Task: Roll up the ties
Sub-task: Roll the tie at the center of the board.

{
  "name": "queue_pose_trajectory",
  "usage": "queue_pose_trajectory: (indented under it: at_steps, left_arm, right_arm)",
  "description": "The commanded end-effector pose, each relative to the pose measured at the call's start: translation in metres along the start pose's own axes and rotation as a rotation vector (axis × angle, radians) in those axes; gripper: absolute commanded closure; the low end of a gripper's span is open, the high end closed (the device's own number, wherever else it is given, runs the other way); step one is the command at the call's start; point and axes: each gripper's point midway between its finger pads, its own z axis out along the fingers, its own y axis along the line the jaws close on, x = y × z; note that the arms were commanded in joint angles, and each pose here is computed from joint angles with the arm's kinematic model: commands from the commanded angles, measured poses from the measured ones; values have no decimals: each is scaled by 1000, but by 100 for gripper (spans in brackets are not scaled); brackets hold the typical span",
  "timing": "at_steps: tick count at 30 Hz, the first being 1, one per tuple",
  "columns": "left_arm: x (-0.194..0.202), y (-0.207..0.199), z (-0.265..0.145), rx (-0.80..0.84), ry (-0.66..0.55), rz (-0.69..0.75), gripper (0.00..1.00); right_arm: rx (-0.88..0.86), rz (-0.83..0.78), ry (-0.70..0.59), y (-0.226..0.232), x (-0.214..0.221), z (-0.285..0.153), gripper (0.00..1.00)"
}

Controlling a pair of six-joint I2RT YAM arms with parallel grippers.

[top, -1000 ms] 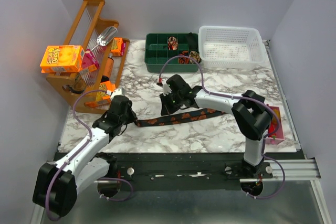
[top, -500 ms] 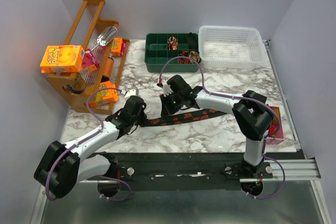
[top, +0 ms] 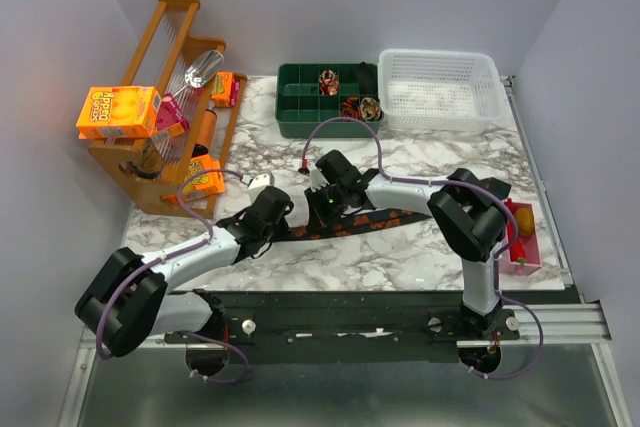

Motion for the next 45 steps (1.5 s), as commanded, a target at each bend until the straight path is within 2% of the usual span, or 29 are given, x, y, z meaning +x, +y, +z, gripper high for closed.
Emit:
queue_pose_trajectory:
  at_steps: [1, 3, 4, 14, 21, 26, 30, 31, 33, 37, 39, 45]
  left_arm:
    - [-8, -4, 2, -28, -50, -23, 54]
    - [-8, -4, 2, -31, -57, -40, 43]
    - [-7, -2, 2, -32, -56, -46, 42]
    - [-12, -15, -8, 78, -105, -148, 43]
    - [-21, -18, -22, 135, -150, -157, 43]
    - [-17, -22, -28, 183, -139, -172, 52]
    - [-9, -21, -27, 191, -107, -178, 68]
    - [-8, -23, -26, 202, -107, -181, 68]
    - [-4, -27, -24, 230, -93, -188, 80]
    - [7, -27, -17, 230, -51, -192, 97]
    - [12, -26, -15, 223, -37, -193, 100]
    - [16, -21, -11, 193, -19, -187, 100]
  right_arm:
    - [-16, 10, 41, -3, 16, 10, 100]
    - [-15, 10, 40, -3, 16, 10, 100]
    - [-18, 7, 39, -2, 15, 10, 100]
    - [-32, 0, 32, 2, 12, 8, 99]
    - [-47, -73, -36, 28, -19, -10, 100]
    - [-115, -81, -46, 50, -31, -10, 100]
    - [-120, -78, -59, 54, -39, -10, 100]
    - [-123, -81, -65, 55, -41, -11, 100]
    - [-124, -80, -69, 56, -43, -12, 100]
    - [-124, -81, -63, 54, -42, -9, 100]
    - [-129, -76, -50, 54, -38, -6, 99]
    - [-138, -72, -14, 55, -27, 7, 100]
